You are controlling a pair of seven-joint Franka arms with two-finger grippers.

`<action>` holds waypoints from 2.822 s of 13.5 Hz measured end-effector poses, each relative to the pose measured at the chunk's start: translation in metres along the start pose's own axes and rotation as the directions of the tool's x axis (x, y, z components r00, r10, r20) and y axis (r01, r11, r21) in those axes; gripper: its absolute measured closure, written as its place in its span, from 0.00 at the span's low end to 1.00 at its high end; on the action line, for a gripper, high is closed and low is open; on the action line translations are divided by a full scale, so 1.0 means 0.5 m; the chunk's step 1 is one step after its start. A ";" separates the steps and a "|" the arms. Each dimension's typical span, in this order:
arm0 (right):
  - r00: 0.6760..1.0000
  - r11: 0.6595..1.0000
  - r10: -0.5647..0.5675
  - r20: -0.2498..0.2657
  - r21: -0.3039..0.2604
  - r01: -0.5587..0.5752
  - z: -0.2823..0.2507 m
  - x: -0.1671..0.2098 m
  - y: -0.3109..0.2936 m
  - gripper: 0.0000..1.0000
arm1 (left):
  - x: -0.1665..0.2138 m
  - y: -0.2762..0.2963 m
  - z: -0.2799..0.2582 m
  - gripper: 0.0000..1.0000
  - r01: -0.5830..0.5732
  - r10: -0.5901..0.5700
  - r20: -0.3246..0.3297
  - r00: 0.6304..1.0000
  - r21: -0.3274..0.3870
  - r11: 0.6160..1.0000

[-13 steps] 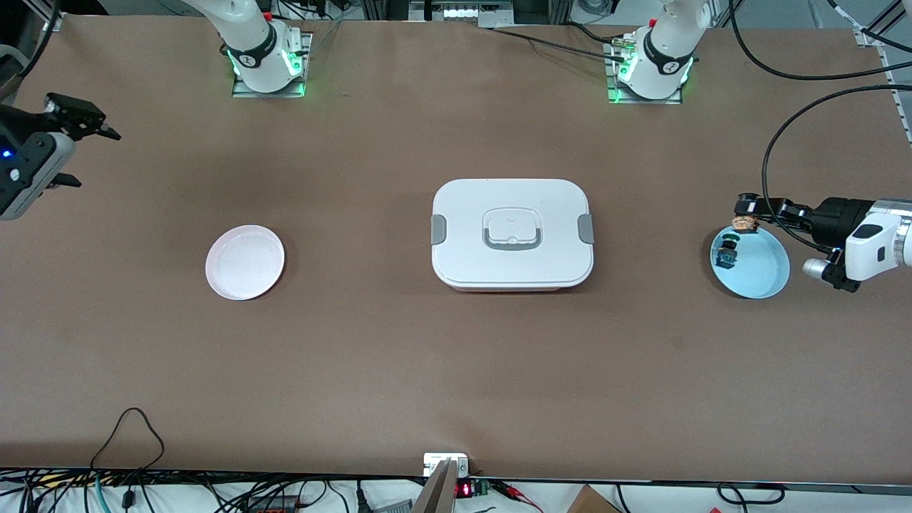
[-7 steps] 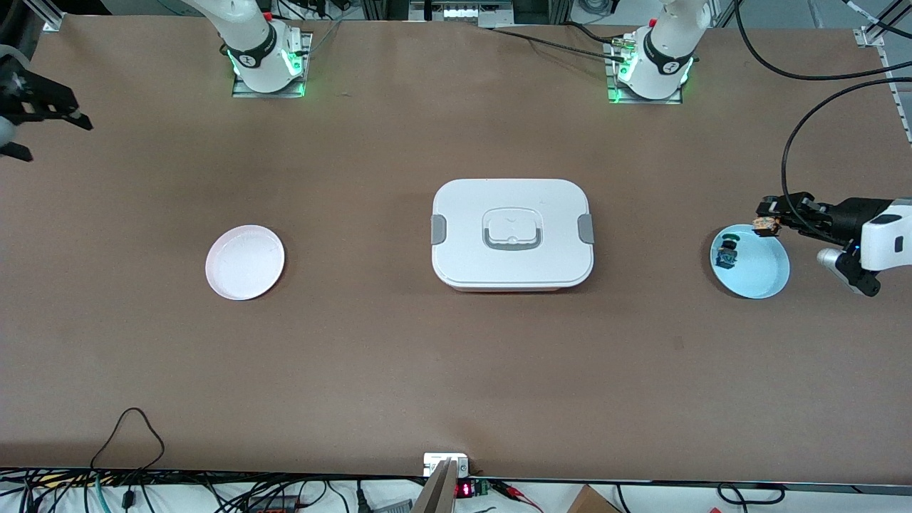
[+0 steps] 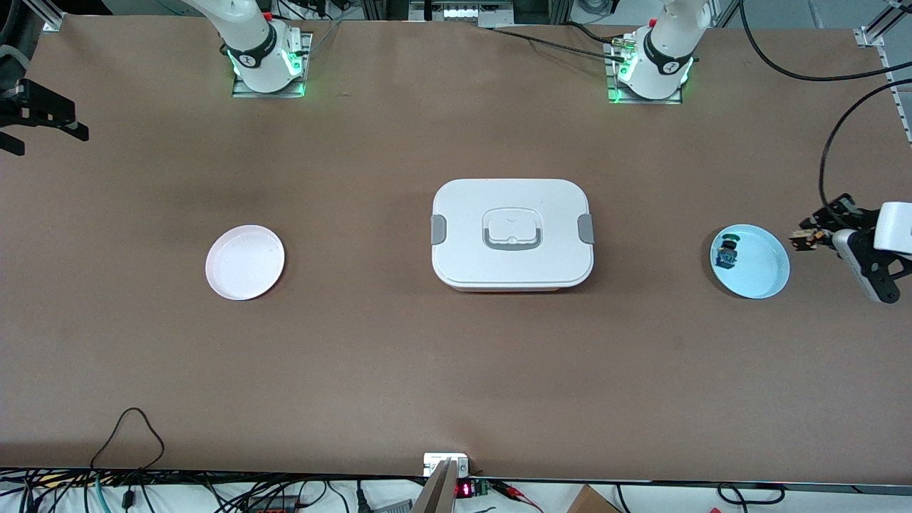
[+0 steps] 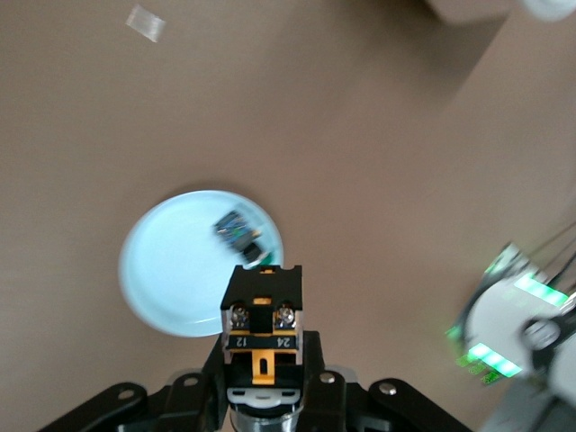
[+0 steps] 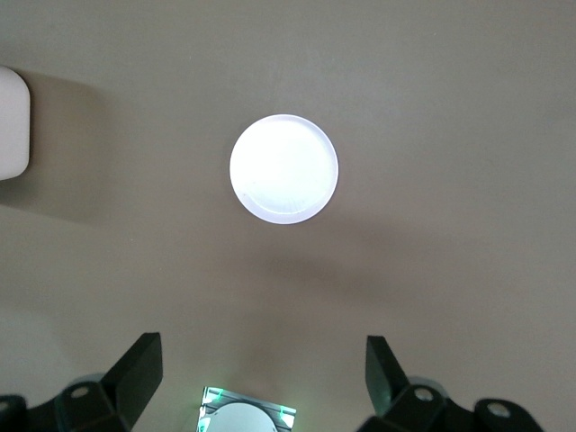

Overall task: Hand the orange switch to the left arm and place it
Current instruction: 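Move the switch with the left gripper over the blue plate, then lower the orange switch onto the blue plate beside the green switch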

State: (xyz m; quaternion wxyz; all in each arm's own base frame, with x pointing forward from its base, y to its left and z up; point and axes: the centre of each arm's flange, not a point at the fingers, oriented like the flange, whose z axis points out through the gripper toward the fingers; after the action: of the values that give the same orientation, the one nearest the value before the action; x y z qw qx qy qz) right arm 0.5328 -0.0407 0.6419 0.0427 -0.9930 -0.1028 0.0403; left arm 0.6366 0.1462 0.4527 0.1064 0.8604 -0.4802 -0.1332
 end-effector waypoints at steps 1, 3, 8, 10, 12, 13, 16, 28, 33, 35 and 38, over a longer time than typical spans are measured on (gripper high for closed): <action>1.000 1.000 -0.001 -0.004 0.005 0.001 0.013 -0.008 0.001 0.00 | -0.006 -0.011 -0.015 0.66 -0.078 0.077 0.020 0.997 0.058 0.995; 0.999 1.000 -0.022 -0.028 -0.016 0.021 0.040 0.005 -0.017 0.00 | -0.012 -0.032 -0.033 0.66 -0.220 0.214 0.051 0.975 0.144 0.965; 0.995 0.995 -0.085 -0.052 -0.061 0.082 0.099 0.070 -0.095 0.00 | -0.019 -0.073 0.007 0.66 -0.359 0.343 0.123 0.931 0.149 0.921; 0.997 0.997 -0.056 -0.057 -0.062 0.052 0.096 0.071 -0.111 0.00 | -0.015 -0.098 0.059 0.66 -0.371 0.355 0.132 0.925 0.125 0.920; 0.998 0.998 0.007 -0.064 -0.058 -0.010 0.093 0.070 -0.113 0.00 | -0.031 -0.125 0.124 0.66 -0.368 0.354 0.124 0.927 0.119 0.922; 0.998 0.998 0.023 -0.065 -0.057 -0.027 0.093 0.070 -0.118 0.00 | -0.043 -0.134 0.154 0.66 -0.366 0.353 0.119 0.928 0.117 0.923; 0.997 0.998 0.035 -0.066 -0.056 -0.039 0.094 0.073 -0.132 0.00 | -0.069 -0.148 0.221 0.66 -0.391 0.379 0.111 0.919 0.114 0.913; 0.997 0.997 0.012 -0.081 -0.079 -0.019 0.082 0.092 -0.085 0.00 | -0.066 -0.137 0.392 0.66 -0.429 0.420 0.092 0.903 0.115 0.896; 0.997 0.997 0.009 -0.081 -0.080 -0.015 0.082 0.090 -0.075 0.00 | -0.059 -0.126 0.434 0.66 -0.439 0.431 0.087 0.898 0.112 0.891; 0.997 0.997 0.009 -0.081 -0.080 -0.015 0.082 0.090 -0.075 0.00 | -0.070 -0.123 0.459 0.66 -0.435 0.428 0.080 0.900 0.116 0.893; 0.997 0.997 0.009 -0.081 -0.080 -0.015 0.082 0.090 -0.075 0.00 | -0.095 -0.121 0.492 0.66 -0.422 0.416 0.067 0.907 0.122 0.899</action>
State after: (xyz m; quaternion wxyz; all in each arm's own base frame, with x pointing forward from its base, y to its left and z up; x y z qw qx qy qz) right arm 0.5654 0.0083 0.6017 0.0066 -0.9953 -0.0967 -0.0035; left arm 0.5795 0.2043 0.2083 0.0652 0.7393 -0.6639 -0.0917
